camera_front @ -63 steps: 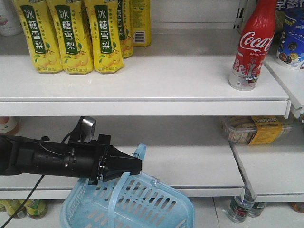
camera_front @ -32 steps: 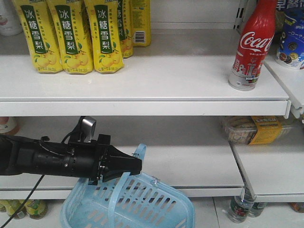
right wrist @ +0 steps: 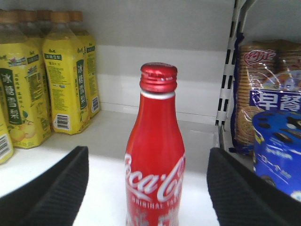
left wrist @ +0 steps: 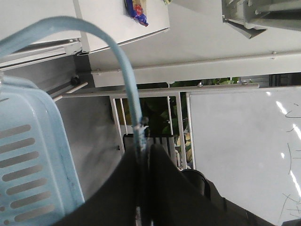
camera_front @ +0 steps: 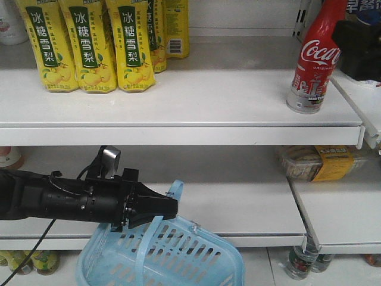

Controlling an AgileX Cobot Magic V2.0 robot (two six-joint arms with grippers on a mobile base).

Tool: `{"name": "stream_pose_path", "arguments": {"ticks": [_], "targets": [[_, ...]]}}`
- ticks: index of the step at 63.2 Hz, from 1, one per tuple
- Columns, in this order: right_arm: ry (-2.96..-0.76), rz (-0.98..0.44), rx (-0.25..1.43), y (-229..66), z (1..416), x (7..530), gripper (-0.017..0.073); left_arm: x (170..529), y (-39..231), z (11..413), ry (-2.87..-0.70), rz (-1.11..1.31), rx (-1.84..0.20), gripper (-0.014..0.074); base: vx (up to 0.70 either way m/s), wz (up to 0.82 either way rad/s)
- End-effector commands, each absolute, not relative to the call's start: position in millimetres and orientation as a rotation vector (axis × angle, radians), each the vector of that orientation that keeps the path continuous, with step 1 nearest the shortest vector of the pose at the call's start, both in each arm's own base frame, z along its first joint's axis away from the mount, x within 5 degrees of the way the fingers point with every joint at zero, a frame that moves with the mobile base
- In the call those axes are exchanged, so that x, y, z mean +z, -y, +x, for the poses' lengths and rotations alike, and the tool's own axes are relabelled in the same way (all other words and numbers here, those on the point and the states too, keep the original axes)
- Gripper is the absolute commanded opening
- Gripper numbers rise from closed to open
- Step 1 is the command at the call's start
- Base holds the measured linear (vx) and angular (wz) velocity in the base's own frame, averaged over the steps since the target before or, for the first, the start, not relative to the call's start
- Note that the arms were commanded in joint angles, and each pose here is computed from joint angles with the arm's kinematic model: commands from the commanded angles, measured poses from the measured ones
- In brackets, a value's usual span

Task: Place coke in basket with both arms
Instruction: 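Close the right gripper around the red Coca-Cola bottle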

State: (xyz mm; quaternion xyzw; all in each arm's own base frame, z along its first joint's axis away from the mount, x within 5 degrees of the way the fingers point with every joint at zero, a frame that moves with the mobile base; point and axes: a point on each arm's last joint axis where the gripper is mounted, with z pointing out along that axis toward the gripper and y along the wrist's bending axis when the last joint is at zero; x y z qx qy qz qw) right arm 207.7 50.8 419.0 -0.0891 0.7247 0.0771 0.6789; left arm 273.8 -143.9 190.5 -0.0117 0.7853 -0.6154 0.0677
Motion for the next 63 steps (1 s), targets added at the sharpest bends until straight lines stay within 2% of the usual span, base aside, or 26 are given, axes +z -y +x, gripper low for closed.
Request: {"name": "stream_pose_path", "arguments": {"ticks": [1, 24, 28, 32, 45, 56, 63], "targets": [[-1.526, -0.197, 0.174, -54, 219, 444, 0.0514, 219, 145, 277, -2.183, 0.000, -1.932, -0.0006, 0.00, 0.00], [-1.561, -0.201, 0.171, -65, 264, 449, 0.0492, 219, 145, 277, -2.183, -0.001, -1.932, -0.0006, 0.00, 0.00], [-1.564, -0.200, 0.170, -66, 269, 449, 0.0446, 219, 145, 277, -2.183, -0.001, -1.932, -0.0006, 0.00, 0.00], [-1.565, -0.200, 0.170, -67, 273, 448, 0.0359, 219, 145, 277, -2.183, -0.001, -1.932, -0.0006, 0.00, 0.00], [-1.561, -0.187, 0.184, -65, 266, 453, -0.0017, 219, 145, 277, -2.183, -0.001, -1.932, -0.0006, 0.00, 0.00], [-1.547, -0.189, 0.192, -59, 235, 470, -0.0009, 219, 145, 277, -2.183, 0.000, -1.932, -0.0006, 0.00, 0.00], [-1.504, -0.256, 0.188, -62, 207, 483, -0.0008, 219, 145, 277, -2.183, 0.000, -1.932, -0.0006, 0.00, 0.00]]}}
